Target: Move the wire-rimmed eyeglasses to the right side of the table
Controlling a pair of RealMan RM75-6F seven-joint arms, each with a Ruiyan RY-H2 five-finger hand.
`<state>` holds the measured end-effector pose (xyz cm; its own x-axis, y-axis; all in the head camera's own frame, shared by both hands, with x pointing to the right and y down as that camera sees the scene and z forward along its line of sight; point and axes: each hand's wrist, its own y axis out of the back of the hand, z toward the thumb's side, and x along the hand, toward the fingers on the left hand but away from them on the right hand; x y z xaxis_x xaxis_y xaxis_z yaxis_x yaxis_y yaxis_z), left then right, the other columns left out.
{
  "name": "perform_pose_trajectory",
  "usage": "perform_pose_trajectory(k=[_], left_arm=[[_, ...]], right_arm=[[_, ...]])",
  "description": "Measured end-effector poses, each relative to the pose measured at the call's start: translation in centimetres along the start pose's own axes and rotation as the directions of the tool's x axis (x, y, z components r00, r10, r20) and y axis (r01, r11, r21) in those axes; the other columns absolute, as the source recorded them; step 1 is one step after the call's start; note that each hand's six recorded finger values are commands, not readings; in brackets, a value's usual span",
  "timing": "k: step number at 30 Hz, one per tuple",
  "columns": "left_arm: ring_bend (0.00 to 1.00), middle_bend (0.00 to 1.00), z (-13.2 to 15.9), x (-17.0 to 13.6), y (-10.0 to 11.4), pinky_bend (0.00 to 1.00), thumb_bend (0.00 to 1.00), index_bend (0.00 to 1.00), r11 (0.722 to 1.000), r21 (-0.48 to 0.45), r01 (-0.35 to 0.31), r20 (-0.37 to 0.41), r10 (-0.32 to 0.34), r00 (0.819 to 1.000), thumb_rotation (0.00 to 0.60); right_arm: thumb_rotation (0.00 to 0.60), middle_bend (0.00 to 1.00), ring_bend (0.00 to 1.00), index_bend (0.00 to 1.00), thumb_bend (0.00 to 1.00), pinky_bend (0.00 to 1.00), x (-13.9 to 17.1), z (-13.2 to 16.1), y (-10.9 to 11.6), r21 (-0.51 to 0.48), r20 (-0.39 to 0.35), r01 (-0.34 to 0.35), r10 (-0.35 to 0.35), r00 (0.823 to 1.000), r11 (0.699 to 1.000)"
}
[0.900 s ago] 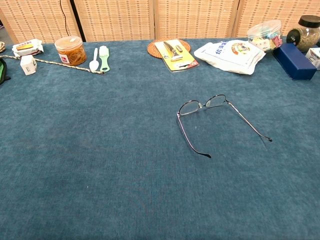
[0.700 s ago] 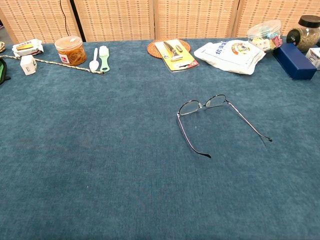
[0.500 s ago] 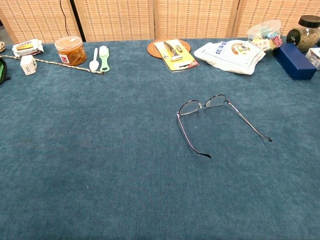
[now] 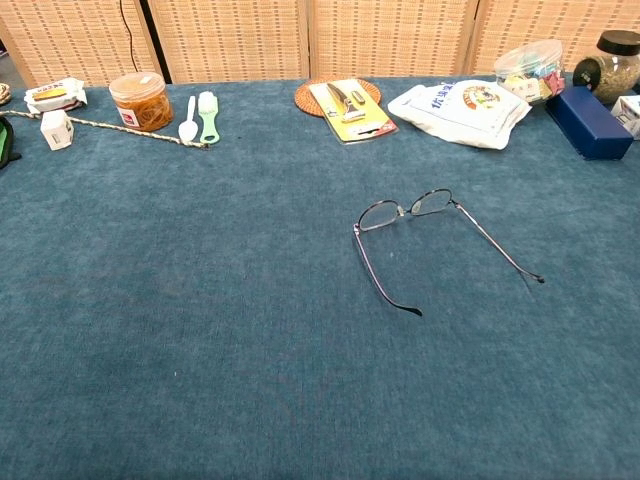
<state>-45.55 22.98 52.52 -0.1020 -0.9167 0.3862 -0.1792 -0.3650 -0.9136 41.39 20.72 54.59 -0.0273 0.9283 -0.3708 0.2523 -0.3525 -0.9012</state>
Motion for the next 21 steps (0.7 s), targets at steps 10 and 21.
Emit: perform_pose_trajectory(k=[10,21], left_arm=[[0.03,0.00,0.1,0.3,0.2,0.02,0.29,0.15,1.000,0.020,0.001,0.009,-0.001,1.000,0.600],[0.03,0.00,-0.1,0.4,0.4,0.02,0.29,0.15,0.999,0.032,0.003,0.004,-0.003,1.000,0.600]], right_arm=[[0.600,0.08,0.06,0.21,0.20,0.07,-2.1,2.7,-0.2,-0.011,-0.096,-0.044,0.043,0.994,0.999],[0.600,0.13,0.06,0.26,0.20,0.07,-5.1,8.4,-1.4,-0.045,-0.277,-0.169,0.151,0.949,0.985]])
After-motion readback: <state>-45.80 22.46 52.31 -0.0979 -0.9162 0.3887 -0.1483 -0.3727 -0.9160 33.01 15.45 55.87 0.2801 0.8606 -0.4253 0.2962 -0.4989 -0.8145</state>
